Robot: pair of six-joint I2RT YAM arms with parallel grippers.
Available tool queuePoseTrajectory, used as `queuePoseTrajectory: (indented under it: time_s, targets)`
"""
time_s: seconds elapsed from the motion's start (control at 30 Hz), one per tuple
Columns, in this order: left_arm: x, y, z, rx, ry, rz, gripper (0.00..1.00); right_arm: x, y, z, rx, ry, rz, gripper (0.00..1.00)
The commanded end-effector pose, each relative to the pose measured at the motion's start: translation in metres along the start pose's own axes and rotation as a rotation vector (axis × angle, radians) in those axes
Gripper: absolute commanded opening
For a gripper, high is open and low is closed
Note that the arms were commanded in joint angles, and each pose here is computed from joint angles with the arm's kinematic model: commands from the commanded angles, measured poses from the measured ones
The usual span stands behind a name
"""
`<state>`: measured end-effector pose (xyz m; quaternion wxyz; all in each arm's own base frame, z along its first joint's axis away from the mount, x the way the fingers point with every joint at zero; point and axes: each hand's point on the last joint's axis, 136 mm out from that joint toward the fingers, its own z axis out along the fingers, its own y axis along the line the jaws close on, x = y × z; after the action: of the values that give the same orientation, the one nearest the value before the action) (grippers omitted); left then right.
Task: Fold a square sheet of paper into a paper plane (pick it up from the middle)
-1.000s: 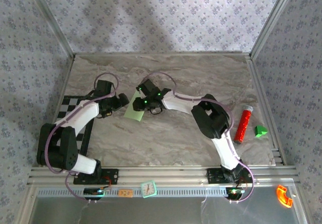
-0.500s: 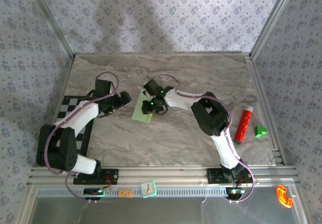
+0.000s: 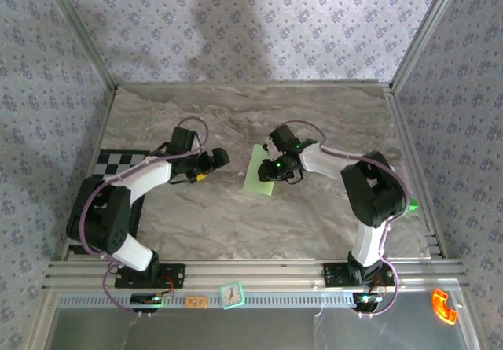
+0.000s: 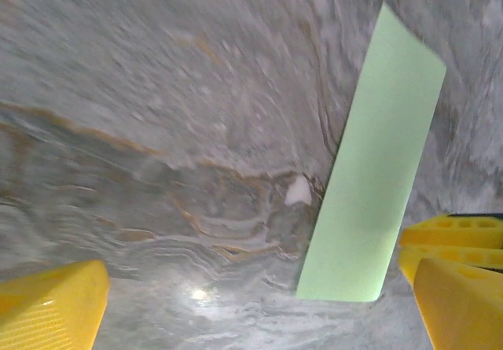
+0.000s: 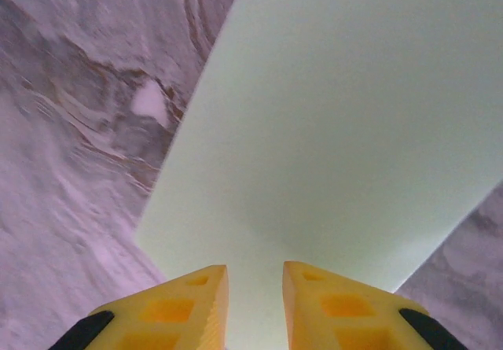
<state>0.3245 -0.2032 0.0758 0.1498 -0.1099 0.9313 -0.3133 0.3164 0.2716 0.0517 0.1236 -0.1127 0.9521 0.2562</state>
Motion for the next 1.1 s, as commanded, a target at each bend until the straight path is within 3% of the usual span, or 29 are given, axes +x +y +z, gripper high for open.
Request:
queuePoseTrajectory:
  time_s: [0.0, 0.33, 0.77, 1.07]
  targets:
    - [0.012, -0.027, 0.013, 0.074, 0.059, 0.002, 0.97, -0.023, -0.005, -0.01, -0.039, -0.127, 0.184, 0.26]
    - [0.037, -0.043, 0.041, 0.117, 0.187, -0.003, 0.83, -0.01, -0.036, 0.016, 0.014, -0.057, 0.333, 0.24]
    - [0.054, -0.047, 0.057, 0.111, 0.279, 0.027, 0.48, 0.023, -0.063, 0.033, 0.094, 0.061, 0.344, 0.23]
    - [0.066, -0.039, 0.066, 0.065, 0.319, 0.022, 0.38, 0.022, -0.064, 0.035, 0.087, 0.065, 0.347, 0.22]
